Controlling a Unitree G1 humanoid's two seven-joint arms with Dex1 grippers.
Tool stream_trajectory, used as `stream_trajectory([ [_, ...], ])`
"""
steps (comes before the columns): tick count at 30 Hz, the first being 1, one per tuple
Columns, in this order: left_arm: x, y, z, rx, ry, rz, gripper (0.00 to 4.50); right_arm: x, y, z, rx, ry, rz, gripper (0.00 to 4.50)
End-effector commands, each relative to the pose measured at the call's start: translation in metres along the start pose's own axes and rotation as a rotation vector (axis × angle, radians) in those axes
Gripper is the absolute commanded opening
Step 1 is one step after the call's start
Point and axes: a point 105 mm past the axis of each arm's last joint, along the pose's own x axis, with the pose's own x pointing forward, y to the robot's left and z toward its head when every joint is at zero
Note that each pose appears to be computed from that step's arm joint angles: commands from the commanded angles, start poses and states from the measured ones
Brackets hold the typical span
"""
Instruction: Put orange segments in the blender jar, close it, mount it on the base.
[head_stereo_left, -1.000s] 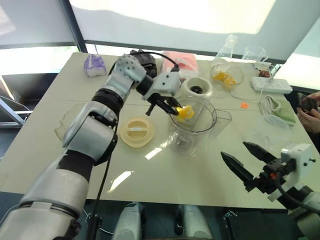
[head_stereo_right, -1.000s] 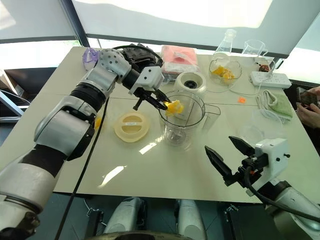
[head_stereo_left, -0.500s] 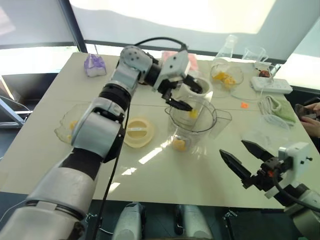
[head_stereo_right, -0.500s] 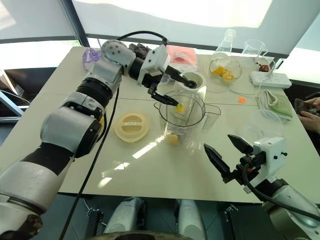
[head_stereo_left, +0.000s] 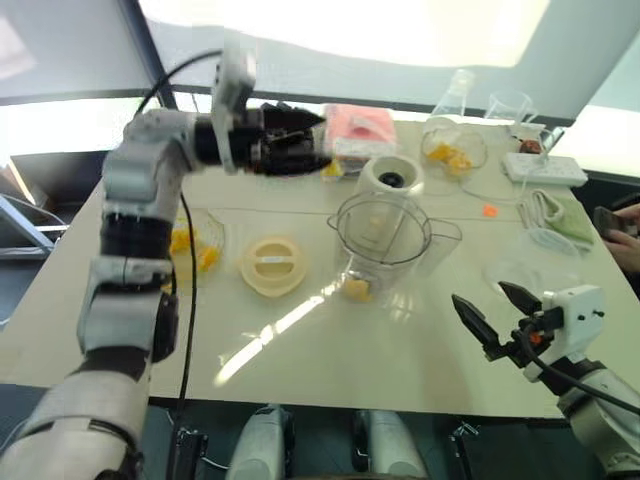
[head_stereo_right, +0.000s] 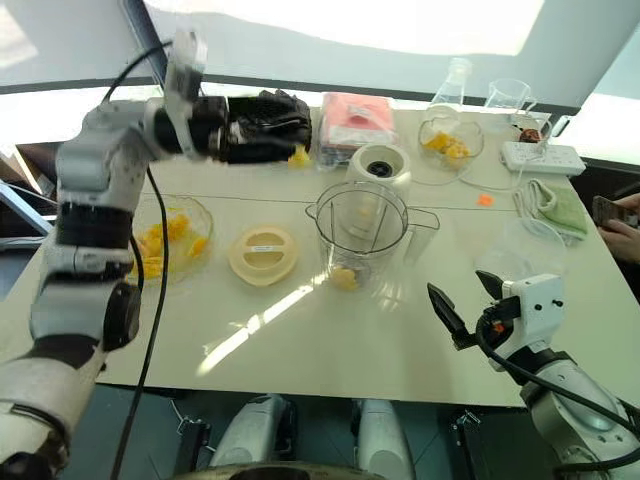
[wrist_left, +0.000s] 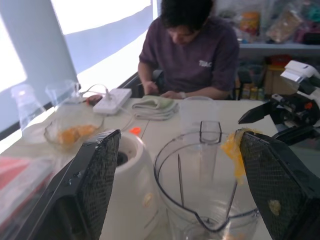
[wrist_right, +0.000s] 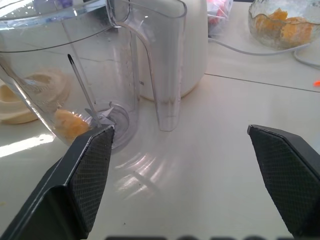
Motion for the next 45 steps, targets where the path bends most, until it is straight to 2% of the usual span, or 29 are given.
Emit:
stream_trajectory([
  [1,-0.003,-0.019,0.023,0.029,-0.053,0.034,3.82,-0.003,-0.021,0.011,-0.02,-0.061,-0.075,4.5],
  [4,-0.009,-0.038,0.007,-0.022,-0.023,0.021,3.82,-0.009,-0.047,0.01,-0.089,-0.067,-0.219,4.5],
  [8,-0.017,-0.063,-0.022,-0.068,0.052,-0.018,3.82,-0.018,-0.066,0.007,-0.136,-0.052,-0.326,4.5],
  [12,-0.016,-0.072,-0.038,-0.093,0.068,-0.003,3.82,-0.03,-0.082,0.006,-0.176,-0.035,-0.403,4.5],
  [16,-0.014,-0.066,-0.05,-0.101,0.051,0.051,3.82,-0.034,-0.091,0.004,-0.168,-0.028,-0.447,4.5],
  [20,-0.003,-0.054,-0.041,-0.038,0.023,0.039,3.82,-0.028,-0.084,0.006,-0.158,-0.049,-0.43,4.5],
  [22,0.015,-0.036,-0.03,0.081,0.026,0.022,3.82,-0.024,-0.079,0.006,-0.142,-0.072,-0.428,4.5],
  [27,0.047,-0.011,-0.015,0.271,0.071,-0.075,3.82,-0.017,-0.071,0.005,-0.114,-0.112,-0.432,4.5],
  [30,0.064,-0.01,-0.023,0.387,0.175,-0.213,3.82,-0.016,-0.068,0.006,-0.1,-0.143,-0.455,4.5],
  [33,0.068,-0.011,-0.04,0.456,0.294,-0.338,2.99,-0.019,-0.065,0.007,-0.091,-0.167,-0.481,4.5],
  [34,0.069,-0.01,-0.043,0.489,0.319,-0.356,2.53,-0.021,-0.063,0.007,-0.086,-0.177,-0.491,4.5],
  [41,0.087,-0.001,-0.022,0.667,0.331,-0.377,2.53,-0.028,-0.053,0.007,-0.06,-0.209,-0.52,4.5],
  [43,0.09,0.0,-0.015,0.658,0.304,-0.37,2.53,-0.027,-0.051,0.007,-0.054,-0.214,-0.52,4.5],
  [45,0.094,0.003,-0.004,0.569,0.249,-0.335,2.53,-0.027,-0.05,0.006,-0.055,-0.218,-0.521,4.5],
])
